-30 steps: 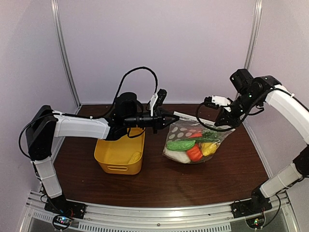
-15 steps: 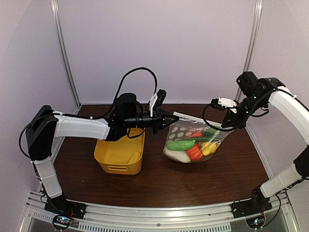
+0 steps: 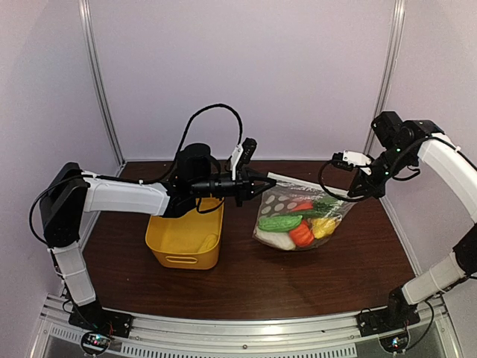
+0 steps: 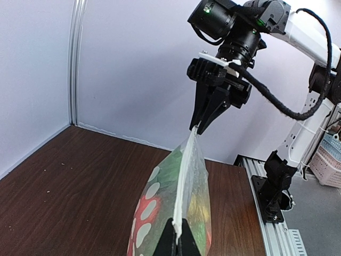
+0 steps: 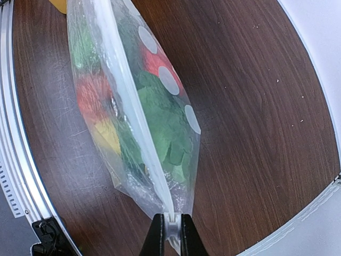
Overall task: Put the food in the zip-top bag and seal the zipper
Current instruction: Zip the zipper on the zipper food storage bag, then pass from the left arm to the right
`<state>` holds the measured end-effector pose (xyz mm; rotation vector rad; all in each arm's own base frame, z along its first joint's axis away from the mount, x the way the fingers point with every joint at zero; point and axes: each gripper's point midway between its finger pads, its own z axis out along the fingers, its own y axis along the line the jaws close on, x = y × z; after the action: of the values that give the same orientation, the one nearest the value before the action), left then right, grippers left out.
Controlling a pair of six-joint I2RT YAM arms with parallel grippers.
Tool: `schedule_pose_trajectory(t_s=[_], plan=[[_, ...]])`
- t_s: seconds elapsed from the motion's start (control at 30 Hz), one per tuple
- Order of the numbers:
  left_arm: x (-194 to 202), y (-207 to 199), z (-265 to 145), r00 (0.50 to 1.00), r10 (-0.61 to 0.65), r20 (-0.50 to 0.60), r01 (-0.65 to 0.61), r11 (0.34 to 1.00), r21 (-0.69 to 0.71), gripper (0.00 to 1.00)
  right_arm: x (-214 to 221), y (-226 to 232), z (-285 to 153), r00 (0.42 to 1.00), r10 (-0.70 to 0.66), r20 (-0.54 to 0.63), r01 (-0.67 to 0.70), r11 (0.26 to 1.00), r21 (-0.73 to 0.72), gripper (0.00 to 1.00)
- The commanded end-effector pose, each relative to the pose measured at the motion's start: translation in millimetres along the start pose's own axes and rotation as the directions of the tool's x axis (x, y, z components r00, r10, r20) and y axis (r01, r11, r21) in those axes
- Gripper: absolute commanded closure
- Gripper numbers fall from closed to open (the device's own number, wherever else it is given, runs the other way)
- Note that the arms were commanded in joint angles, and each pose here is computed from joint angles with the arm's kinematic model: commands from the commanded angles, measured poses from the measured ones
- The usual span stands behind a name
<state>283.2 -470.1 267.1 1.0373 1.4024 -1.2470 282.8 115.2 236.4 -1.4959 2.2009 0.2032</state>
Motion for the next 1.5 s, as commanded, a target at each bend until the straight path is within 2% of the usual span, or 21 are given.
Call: schedule_pose_trajectory(t_s=[0.0,0.67,0.87,0.93,1.1,1.2,1.47], plan=[[-31,9,-13,0.995,0.049,0.087,-0.046,0.998,-0.033,1.00,33,-3,-8,0.992,0.031,-0.123,-0.027,0.999,0.037,1.00],[-27,11,-12,0.996,0.038,0.083,-0.035,0.999,-0.032,1.00,49,-6,-11,0.987,0.055,-0.152,-0.050,0.998,0.036,1.00],[-25,10,-11,0.996,0.032,0.080,-0.030,0.999,-0.026,1.00,42,-5,-12,0.991,0.054,-0.119,-0.051,0.998,0.027,1.00],[-24,8,-8,0.997,0.020,0.074,-0.020,1.000,-0.003,1.00,36,0,-13,0.995,0.052,-0.090,-0.053,0.999,-0.005,0.93],[-11,-5,7,0.999,-0.012,0.045,0.008,0.997,0.074,1.00,7,16,-15,0.999,0.036,0.010,-0.034,0.996,-0.086,0.61],[-9,-9,11,0.999,-0.022,0.046,0.018,0.996,0.086,1.00,-13,20,-12,0.998,0.001,0.064,0.004,0.997,-0.081,0.49],[-4,-14,11,0.999,-0.041,0.026,0.038,0.993,0.114,1.00,-52,25,19,0.990,-0.092,0.106,0.105,0.988,-0.118,0.45]])
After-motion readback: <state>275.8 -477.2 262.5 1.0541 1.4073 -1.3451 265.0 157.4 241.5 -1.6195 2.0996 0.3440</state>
